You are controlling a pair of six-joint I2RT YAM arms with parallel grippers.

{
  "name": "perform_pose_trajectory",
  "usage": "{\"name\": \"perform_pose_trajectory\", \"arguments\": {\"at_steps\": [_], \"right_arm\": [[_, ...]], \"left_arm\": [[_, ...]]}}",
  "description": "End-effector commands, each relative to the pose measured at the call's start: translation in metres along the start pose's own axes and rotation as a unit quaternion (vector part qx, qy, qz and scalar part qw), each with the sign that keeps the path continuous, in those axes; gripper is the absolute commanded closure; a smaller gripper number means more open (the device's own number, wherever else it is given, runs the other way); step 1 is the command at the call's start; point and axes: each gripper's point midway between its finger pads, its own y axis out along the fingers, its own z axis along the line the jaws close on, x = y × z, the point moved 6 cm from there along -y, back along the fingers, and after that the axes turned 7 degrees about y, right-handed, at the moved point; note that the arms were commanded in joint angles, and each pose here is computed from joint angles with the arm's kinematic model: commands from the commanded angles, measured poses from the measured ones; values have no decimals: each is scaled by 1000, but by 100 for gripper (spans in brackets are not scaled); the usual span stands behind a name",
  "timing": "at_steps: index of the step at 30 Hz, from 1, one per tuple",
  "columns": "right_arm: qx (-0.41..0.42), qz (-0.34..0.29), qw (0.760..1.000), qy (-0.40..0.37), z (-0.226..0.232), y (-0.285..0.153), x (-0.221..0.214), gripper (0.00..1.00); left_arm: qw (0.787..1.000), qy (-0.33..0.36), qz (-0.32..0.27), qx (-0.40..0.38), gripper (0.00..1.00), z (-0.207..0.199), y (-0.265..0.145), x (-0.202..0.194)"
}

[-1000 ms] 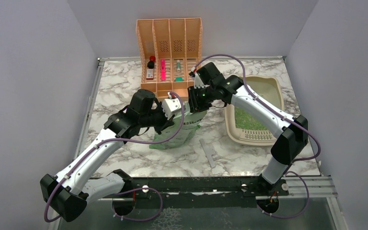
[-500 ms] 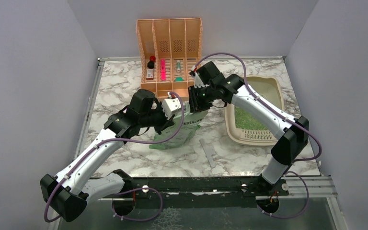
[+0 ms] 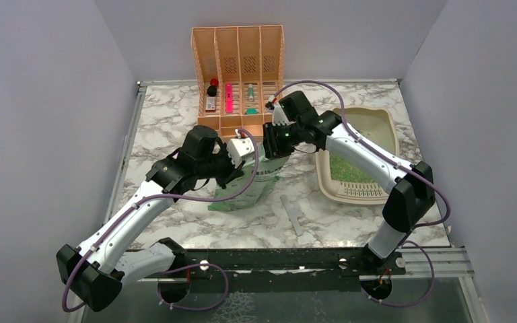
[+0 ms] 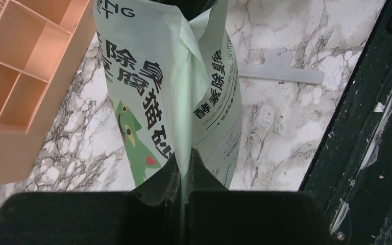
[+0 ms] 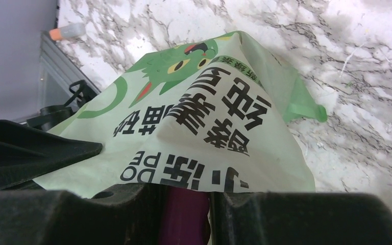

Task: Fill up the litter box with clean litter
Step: 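Scoop the cat litter from the cat litter bag.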

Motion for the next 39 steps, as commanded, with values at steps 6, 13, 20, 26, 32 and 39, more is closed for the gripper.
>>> {"name": "perform_pose_trajectory", "arguments": {"at_steps": [6,13,20,26,32,39], "right_arm": [[200,76,975,64,13,-1,-27,99],[312,53,944,97,-1,-28,-22,99],[361,6,925,119,-29,-64,-23,99],[358,-30,922,143,-52,-89,-28,99],[341,-65,921,174,-78,-111,-32,99],[329,-66,915,226,-88,-108,-35,99]], "left_arm": [[998,23,-55,-7,100,1,-3,24],[992,60,-109,-31,100,5,4,47],[982,101,-155,-49,100,18,18,80],[973,136,-180,-47,100,34,28,105],[971,156,-177,-28,100,43,33,112],[983,134,-125,2,100,32,26,68]]}}
